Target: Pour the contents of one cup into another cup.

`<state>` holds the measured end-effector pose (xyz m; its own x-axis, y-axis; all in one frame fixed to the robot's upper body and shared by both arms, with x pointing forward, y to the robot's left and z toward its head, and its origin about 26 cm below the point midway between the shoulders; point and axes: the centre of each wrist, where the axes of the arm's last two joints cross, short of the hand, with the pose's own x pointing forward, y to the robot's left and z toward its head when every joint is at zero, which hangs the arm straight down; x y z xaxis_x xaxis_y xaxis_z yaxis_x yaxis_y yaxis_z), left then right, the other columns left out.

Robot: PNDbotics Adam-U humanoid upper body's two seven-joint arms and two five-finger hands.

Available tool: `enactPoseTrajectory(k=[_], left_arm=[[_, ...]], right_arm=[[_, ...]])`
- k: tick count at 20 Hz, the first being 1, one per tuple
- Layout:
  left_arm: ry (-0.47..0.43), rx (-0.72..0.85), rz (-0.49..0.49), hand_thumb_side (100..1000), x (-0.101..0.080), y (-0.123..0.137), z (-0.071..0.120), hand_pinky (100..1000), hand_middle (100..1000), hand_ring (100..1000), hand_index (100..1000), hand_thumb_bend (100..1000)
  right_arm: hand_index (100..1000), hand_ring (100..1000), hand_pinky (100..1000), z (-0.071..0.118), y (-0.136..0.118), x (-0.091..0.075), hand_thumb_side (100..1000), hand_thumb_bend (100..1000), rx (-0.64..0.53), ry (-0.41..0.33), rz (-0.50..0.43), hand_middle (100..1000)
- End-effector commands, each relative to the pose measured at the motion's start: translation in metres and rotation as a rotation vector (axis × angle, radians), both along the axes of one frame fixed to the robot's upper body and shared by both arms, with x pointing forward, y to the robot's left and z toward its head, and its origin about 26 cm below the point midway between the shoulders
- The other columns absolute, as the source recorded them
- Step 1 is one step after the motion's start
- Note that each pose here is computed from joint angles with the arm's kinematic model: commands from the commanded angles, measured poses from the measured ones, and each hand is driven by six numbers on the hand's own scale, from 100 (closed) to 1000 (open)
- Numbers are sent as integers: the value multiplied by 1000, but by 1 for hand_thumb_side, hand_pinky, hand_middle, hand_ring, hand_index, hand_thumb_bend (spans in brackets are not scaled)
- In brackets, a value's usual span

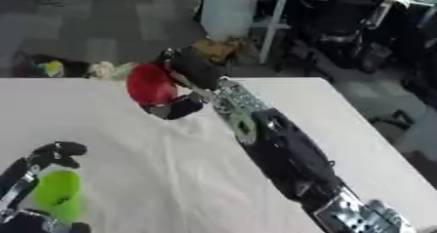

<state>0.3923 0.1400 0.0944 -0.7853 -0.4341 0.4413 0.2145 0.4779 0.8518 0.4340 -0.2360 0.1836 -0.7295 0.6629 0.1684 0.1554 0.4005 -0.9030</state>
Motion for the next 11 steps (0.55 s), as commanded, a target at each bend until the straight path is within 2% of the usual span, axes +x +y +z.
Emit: enactPoseTrajectory(k=[1, 6, 9, 10, 11], left_arm=[[-14, 9, -18, 608, 0, -3, 3, 695, 784, 652, 845, 1000], [-1, 24, -27, 618, -2, -5, -9, 695, 785, 653, 846, 1000], [0, 26, -25, 620, -2, -5, -13, 697, 785, 656, 846, 1000], [-1, 26, -24, 625, -2, -5, -14, 697, 786, 656, 846, 1000], [-2, 26, -21, 621, -1, -5, -15, 697, 786, 656, 846, 1000]], right_arm=[[415, 238, 589, 4, 2, 0, 251, 297, 65, 63, 31, 212], [413, 243, 589, -15, 13, -1, 245, 303, 80, 128, 56, 210], [414, 262, 596, -28, 16, 0, 257, 358, 88, 149, 63, 213], [419, 268, 600, -33, 16, 1, 180, 458, 92, 157, 67, 218], [427, 283, 609, -37, 16, 1, 263, 381, 95, 164, 74, 226]])
